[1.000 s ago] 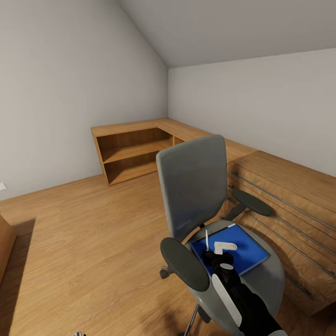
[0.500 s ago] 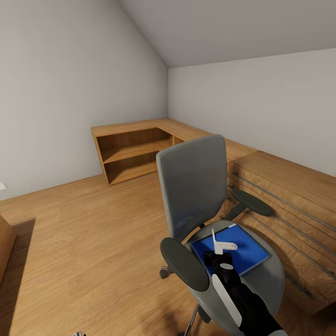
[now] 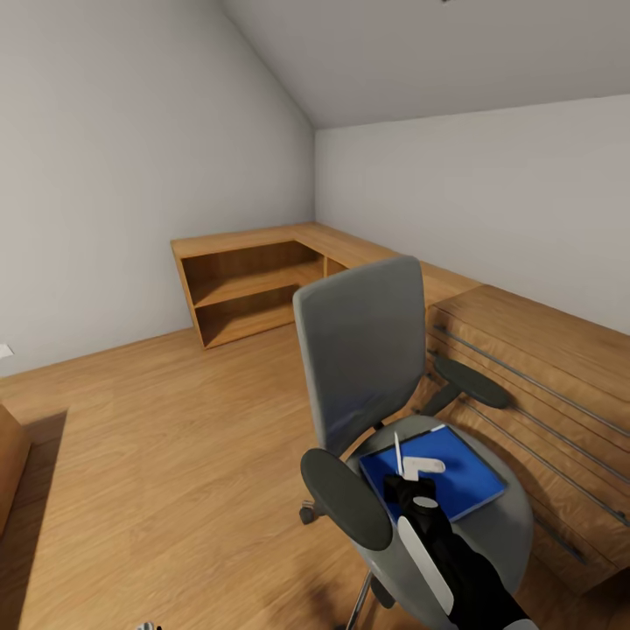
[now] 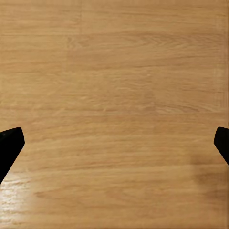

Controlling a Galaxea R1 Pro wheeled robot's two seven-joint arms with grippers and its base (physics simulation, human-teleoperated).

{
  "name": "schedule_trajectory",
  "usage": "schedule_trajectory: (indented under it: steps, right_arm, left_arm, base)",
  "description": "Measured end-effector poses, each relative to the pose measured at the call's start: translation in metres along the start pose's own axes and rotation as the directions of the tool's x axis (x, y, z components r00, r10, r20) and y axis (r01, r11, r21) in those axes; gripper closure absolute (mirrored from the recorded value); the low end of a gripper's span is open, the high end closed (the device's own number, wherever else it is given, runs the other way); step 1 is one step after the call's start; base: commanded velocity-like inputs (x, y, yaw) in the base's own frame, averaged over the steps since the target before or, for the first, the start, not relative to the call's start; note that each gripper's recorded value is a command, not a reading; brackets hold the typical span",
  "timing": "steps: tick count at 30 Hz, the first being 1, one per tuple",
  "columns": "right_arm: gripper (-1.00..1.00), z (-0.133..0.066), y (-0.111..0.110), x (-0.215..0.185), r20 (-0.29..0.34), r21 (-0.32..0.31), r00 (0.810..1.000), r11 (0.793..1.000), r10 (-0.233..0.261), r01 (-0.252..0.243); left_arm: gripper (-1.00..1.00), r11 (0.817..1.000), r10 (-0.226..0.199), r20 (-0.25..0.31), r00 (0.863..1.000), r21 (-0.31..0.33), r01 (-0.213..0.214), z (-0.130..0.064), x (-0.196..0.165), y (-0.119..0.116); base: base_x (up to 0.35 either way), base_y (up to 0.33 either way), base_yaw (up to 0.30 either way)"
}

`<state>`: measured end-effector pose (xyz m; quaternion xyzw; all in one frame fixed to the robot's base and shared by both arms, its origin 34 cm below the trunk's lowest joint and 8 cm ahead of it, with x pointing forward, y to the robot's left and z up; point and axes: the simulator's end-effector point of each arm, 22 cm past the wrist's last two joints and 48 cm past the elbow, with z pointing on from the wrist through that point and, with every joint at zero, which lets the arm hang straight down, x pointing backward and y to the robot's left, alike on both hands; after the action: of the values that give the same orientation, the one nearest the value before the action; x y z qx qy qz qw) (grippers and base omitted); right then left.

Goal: In the bedroom, organize the workspace by keeping the computer under the desk, ensuring the monitor is on the desk, placing the keyboard on the desk next to the monitor, placing the mouse on the desk next to the keyboard, moving the folder from the swivel chair onto the desk next to the mouse, stacking the notebook on top of the folder with the pen on top of the notebook, and positioning the swivel chair next to the desk.

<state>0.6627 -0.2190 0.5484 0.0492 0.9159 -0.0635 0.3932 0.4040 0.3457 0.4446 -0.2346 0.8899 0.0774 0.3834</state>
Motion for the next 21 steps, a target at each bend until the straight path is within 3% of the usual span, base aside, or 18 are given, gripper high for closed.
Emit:
schedule_trajectory:
  steps: [10,21]
  right_arm:
    - [1.0,-0.01,-0.004,-0.014,-0.01,0.004,1.0,1.0,0.007,-0.007]
    - [1.0,-0.023,-0.007,-0.035,-0.003,0.006,1.0,1.0,0.012,-0.012]
  left_arm:
    - [-1.0,1.0,-0.006,-0.009,1.0,-0.011,0.005,-0.011,-0.014,0.002]
    - [-1.0,1.0,-0.002,-0.013,1.0,-0.007,0.002,-0.025,-0.03,-0.002]
  base:
    - [-0.016,0.0,0.0]
    - [-0.289,0.0,0.0]
